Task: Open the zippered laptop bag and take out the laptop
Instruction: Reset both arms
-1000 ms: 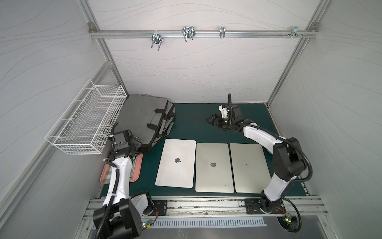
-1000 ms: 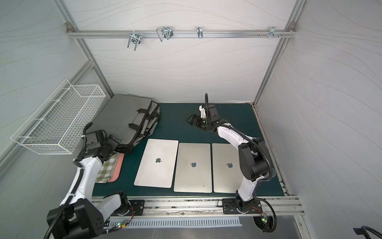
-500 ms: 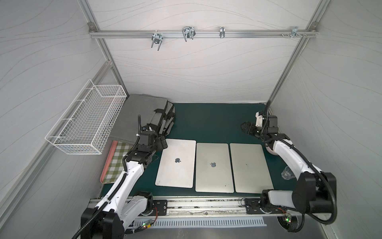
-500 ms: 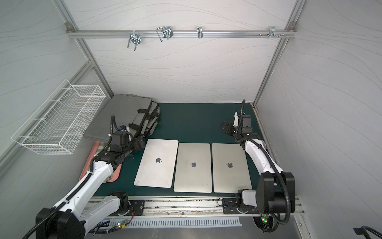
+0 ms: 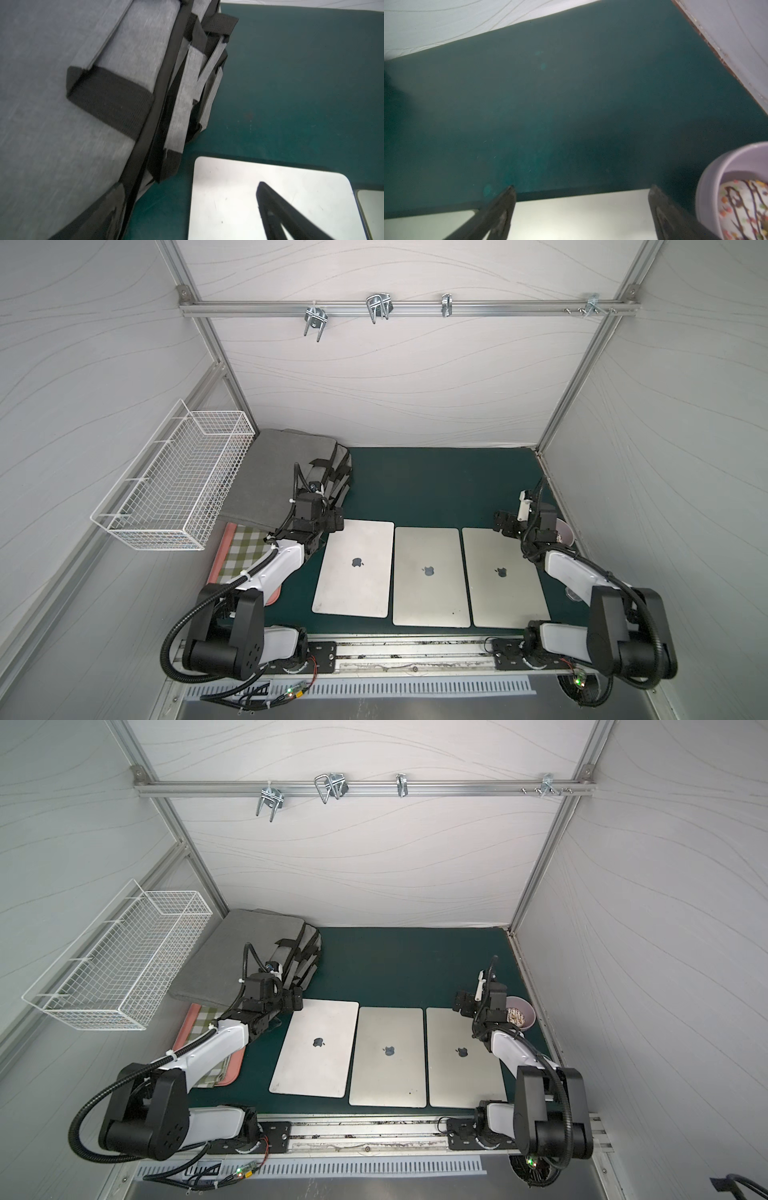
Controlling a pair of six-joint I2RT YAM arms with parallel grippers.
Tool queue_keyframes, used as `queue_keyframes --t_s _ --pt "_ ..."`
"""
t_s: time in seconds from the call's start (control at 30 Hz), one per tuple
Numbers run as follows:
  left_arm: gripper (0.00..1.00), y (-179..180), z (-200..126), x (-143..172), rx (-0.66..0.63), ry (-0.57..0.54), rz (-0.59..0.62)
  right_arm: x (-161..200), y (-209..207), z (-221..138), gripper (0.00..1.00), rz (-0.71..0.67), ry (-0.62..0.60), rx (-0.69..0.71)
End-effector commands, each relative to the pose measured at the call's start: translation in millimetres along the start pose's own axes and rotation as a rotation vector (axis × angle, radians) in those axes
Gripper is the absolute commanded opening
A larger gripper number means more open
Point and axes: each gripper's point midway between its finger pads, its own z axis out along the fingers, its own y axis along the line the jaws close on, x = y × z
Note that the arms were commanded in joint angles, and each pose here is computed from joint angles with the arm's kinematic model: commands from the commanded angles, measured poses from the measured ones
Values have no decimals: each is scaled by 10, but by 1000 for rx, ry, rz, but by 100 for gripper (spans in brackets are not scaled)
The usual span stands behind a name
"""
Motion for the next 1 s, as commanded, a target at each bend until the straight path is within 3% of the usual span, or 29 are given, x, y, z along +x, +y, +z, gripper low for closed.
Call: queue_keyframes --t_s 0.0,0.97 --pt "99 2 97 -260 -19 -89 41 -251 -4 67 99 -72 -112 7" --pt "99 -154 326 -243 86 -15 88 -259 44 251 99 -67 -103 -24"
